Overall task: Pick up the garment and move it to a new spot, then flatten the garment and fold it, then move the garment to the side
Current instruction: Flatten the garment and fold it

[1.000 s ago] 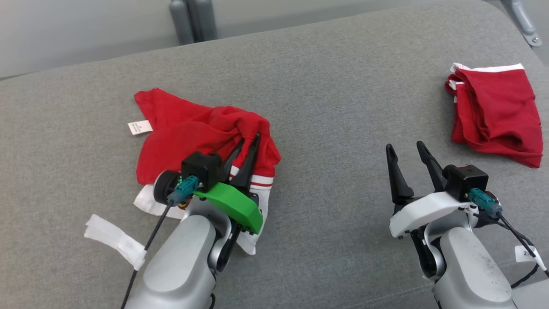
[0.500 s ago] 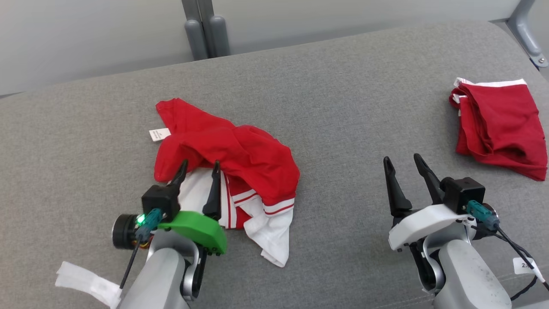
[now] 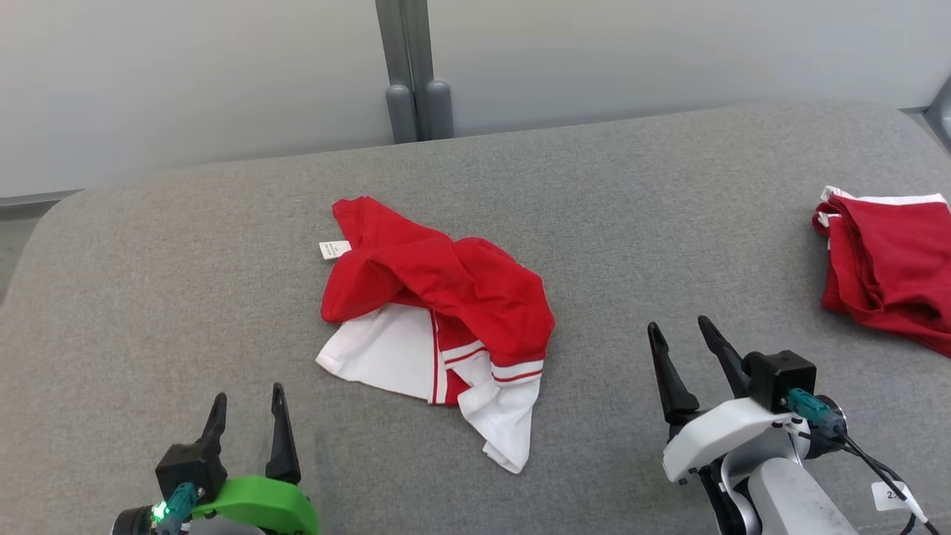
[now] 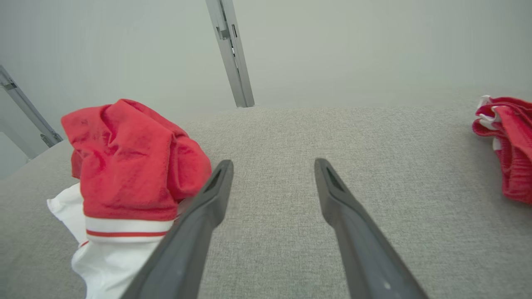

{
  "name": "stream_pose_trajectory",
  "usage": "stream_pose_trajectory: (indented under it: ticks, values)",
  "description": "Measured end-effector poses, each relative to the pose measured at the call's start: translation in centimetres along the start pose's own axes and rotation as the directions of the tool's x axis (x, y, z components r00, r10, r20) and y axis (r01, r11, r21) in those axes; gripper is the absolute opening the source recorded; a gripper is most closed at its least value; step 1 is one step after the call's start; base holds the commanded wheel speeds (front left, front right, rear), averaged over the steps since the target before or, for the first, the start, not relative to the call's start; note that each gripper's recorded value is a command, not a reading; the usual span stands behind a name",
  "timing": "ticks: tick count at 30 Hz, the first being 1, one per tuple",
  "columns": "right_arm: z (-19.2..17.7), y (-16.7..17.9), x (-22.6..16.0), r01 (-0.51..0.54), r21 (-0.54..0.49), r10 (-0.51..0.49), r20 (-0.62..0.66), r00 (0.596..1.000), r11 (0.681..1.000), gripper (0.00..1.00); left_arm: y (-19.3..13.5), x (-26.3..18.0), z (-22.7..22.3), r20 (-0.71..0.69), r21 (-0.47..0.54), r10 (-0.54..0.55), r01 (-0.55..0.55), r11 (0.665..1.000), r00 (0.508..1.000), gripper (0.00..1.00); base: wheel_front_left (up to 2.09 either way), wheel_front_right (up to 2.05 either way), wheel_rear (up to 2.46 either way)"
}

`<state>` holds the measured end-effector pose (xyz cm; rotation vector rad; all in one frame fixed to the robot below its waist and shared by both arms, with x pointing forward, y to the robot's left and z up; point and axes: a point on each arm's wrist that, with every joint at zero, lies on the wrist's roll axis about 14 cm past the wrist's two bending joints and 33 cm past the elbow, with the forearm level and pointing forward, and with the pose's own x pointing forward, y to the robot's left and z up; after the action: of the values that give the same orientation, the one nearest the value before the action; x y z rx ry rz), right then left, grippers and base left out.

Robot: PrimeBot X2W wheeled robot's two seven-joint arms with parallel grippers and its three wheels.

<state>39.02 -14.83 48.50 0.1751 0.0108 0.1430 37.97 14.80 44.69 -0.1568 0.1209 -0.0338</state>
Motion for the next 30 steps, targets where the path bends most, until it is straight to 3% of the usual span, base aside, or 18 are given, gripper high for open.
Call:
stream_pose_trajectory:
  ticks: [6,13,22,30]
  values:
    - [-0.4,1.4,0.2,-0.043,-0.005,0.043,-0.013,0.999,0.999,1.00,1.1,-0.7,-0.1,0.000,-0.002,0.028,-0.028,1.000,1.000,1.00,0.00,0.00,0.00]
    - [-1.6,6.4,0.8,-0.196,0.006,0.196,-0.049,0.979,0.981,1.00,1.0,-0.7,-0.8,-0.020,-0.031,0.029,-0.030,0.999,0.999,1.00,0.00,0.00,0.00]
    - [-4.2,12.9,0.9,-0.398,0.019,0.397,-0.129,0.909,0.917,1.00,2.0,-1.2,-1.0,-0.026,-0.059,0.067,-0.068,0.996,0.997,1.00,0.00,0.00,0.00]
    - [-9.5,15.0,-1.3,-0.509,-0.034,0.478,-0.296,0.827,0.860,1.00,3.1,-1.6,-1.8,-0.050,-0.076,0.109,-0.112,0.991,0.993,1.00,0.00,0.00,0.00]
